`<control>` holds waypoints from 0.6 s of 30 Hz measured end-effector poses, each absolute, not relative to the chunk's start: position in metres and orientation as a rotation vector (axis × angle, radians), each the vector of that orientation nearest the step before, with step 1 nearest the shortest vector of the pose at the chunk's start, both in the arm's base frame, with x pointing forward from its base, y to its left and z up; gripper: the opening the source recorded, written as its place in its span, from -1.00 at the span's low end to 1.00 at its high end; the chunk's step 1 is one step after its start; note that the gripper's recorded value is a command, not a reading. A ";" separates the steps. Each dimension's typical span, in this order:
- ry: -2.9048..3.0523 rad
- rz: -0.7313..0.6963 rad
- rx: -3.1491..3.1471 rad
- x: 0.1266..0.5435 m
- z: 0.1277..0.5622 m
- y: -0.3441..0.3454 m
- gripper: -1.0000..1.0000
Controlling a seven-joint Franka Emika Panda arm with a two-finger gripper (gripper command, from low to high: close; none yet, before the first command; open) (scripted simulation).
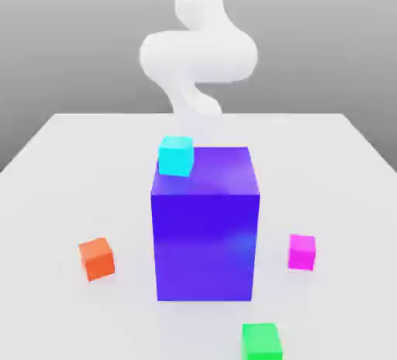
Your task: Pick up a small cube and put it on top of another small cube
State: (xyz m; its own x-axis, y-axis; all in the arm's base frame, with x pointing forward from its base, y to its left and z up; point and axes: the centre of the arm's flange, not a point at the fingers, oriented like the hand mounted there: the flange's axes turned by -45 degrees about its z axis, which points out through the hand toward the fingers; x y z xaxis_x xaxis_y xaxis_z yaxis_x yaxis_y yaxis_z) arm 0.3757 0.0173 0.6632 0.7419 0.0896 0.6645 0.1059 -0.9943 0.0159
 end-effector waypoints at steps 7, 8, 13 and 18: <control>-0.702 -0.788 -2.902 0.419 0.517 0.088 0.00; -0.777 -0.743 -2.893 0.419 0.496 0.099 0.00; -1.155 -0.522 -2.814 0.404 0.393 0.150 0.00; -1.524 -0.302 -2.683 0.361 0.299 0.187 0.00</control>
State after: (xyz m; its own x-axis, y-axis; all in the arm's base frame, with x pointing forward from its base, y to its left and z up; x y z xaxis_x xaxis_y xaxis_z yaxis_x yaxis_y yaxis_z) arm 0.3611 0.1869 0.2989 0.4978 0.8465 0.1887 0.8546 -0.5159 0.0599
